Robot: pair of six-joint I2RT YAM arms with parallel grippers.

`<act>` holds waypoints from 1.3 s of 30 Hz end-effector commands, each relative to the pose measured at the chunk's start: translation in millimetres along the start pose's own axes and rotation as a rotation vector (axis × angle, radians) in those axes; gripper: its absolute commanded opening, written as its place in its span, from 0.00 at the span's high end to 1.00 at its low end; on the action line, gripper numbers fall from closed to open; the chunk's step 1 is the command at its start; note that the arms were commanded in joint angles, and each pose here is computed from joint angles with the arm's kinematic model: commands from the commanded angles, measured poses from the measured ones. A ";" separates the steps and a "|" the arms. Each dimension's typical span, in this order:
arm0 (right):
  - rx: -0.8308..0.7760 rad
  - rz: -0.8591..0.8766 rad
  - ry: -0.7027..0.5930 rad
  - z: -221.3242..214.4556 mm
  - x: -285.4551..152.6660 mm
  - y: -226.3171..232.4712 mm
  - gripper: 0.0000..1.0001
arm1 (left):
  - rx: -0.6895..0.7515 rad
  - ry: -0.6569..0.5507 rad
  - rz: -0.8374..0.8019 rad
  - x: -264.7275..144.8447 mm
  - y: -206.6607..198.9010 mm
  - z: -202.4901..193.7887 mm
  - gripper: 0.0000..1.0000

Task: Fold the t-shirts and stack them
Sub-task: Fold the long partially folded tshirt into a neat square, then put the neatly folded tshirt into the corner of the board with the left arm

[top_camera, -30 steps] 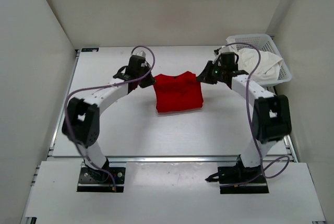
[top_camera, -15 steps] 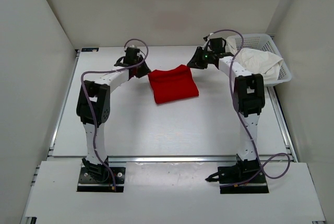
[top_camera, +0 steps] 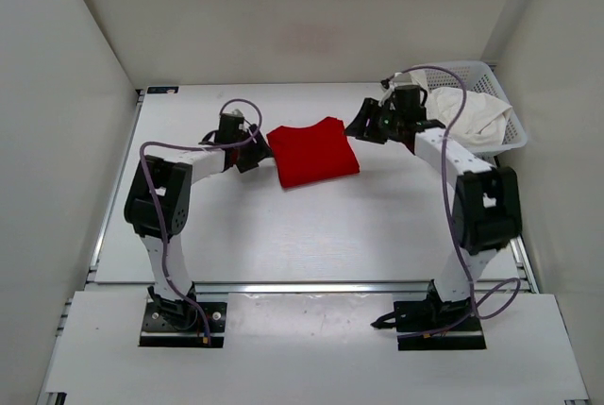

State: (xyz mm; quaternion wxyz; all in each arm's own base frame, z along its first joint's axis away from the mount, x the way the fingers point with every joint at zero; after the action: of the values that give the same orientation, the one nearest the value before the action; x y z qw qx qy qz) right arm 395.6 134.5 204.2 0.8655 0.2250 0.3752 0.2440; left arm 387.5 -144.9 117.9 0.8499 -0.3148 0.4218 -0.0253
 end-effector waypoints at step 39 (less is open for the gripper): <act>-0.092 0.257 0.135 -150.5 -51.2 44.8 0.54 | -0.649 -0.440 0.058 -9.2 204.4 212.0 0.98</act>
State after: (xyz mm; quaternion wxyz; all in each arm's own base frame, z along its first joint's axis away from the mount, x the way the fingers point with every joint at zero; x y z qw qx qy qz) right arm 242.3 169.5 153.5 0.8032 0.2167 0.4125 0.3711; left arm 475.7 125.1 94.7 0.7761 -0.5441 0.2413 0.2083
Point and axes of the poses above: each gripper's point midway between its finger pads, its own x axis out along the fingers, its own y axis along the line the jaws close on, z = x × y, the point moved 10 cm from there along -x, back along the fingers, and after that the axes turned 3 degrees about -x, right-handed, at the moved point
